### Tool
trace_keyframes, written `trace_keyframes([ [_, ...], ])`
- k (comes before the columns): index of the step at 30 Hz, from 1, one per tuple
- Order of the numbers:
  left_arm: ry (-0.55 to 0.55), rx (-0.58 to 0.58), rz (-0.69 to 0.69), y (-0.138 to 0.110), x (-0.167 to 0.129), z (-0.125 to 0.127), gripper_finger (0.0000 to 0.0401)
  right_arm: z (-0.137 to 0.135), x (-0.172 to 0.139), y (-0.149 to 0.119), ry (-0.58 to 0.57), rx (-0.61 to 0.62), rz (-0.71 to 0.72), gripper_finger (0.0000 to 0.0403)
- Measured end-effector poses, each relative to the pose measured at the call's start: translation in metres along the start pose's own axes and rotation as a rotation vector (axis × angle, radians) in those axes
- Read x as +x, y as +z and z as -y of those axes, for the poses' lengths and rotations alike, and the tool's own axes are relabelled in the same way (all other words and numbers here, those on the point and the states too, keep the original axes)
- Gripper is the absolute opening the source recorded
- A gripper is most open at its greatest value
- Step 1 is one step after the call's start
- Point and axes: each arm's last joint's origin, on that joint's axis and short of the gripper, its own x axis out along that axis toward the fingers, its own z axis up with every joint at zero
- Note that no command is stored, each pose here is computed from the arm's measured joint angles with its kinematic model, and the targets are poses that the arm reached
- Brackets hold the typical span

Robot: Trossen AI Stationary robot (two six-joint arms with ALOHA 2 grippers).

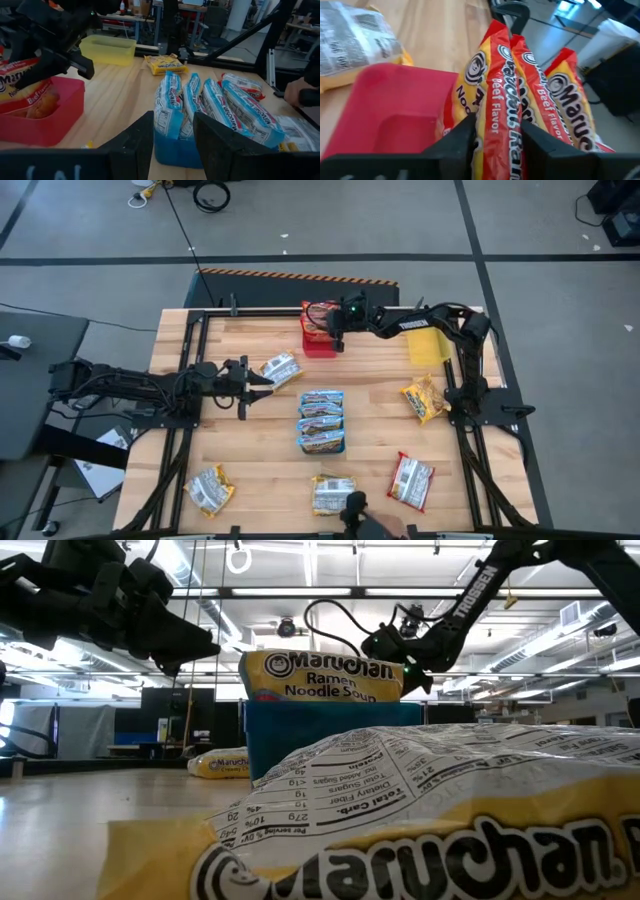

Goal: Sort Maruchan noodles
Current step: Put the red noodle pack into the red bin

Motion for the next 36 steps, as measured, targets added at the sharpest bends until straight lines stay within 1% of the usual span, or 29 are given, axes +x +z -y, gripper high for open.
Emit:
trace_keyframes([
  [4, 0.002, 0.029, -0.005, 0.0, 0.0, 0.0, 0.0141, -0.002, -0.006, 0.009, -0.058, -0.013, -0.031, 0.0171],
  [8, 0.047, 0.039, -0.015, -0.002, 0.0, -0.001, 0.0142, -0.004, -0.018, 0.027, -0.162, -0.109, -0.061, 0.0225],
  [10, 0.048, 0.043, -0.018, -0.002, 0.0, -0.001, 0.0143, -0.004, -0.023, 0.037, -0.209, -0.147, -0.065, 0.0249],
  [12, 0.032, 0.033, -0.019, -0.002, 0.0, 0.0, 0.0148, -0.006, -0.028, 0.044, -0.226, -0.173, -0.07, 0.0268],
  [16, 0.004, -0.016, -0.026, -0.003, 0.0, 0.001, 0.0179, -0.012, -0.037, 0.057, -0.223, -0.175, -0.054, 0.0291],
  [20, 0.008, -0.025, -0.081, -0.008, 0.0, 0.0, 0.0224, -0.03, -0.051, 0.08, -0.18, -0.098, -0.002, 0.0296],
  [22, 0.006, -0.023, -0.092, -0.009, 0.0, 0.002, 0.0241, -0.047, -0.059, 0.094, -0.141, -0.088, 0.013, 0.0294],
  [24, 0.004, -0.002, -0.102, -0.011, 0.0, 0.009, 0.0247, -0.073, -0.068, 0.108, -0.099, -0.124, -0.007, 0.0289],
  [27, -0.008, 0.048, -0.121, -0.015, -0.002, 0.023, 0.0244, -0.123, -0.086, 0.123, -0.055, -0.197, -0.094, 0.0282],
  [29, -0.037, 0.065, -0.128, -0.017, -0.004, 0.033, 0.024, -0.155, -0.104, 0.134, -0.012, -0.193, -0.167, 0.0281],
  [33, -0.13, 0.074, -0.144, -0.021, -0.01, 0.055, 0.0234, -0.209, -0.147, 0.156, 0.07, -0.017, -0.298, 0.028],
  [36, -0.216, 0.063, -0.154, -0.023, -0.016, 0.069, 0.0233, -0.247, -0.179, 0.158, 0.113, 0.108, -0.399, 0.028],
])
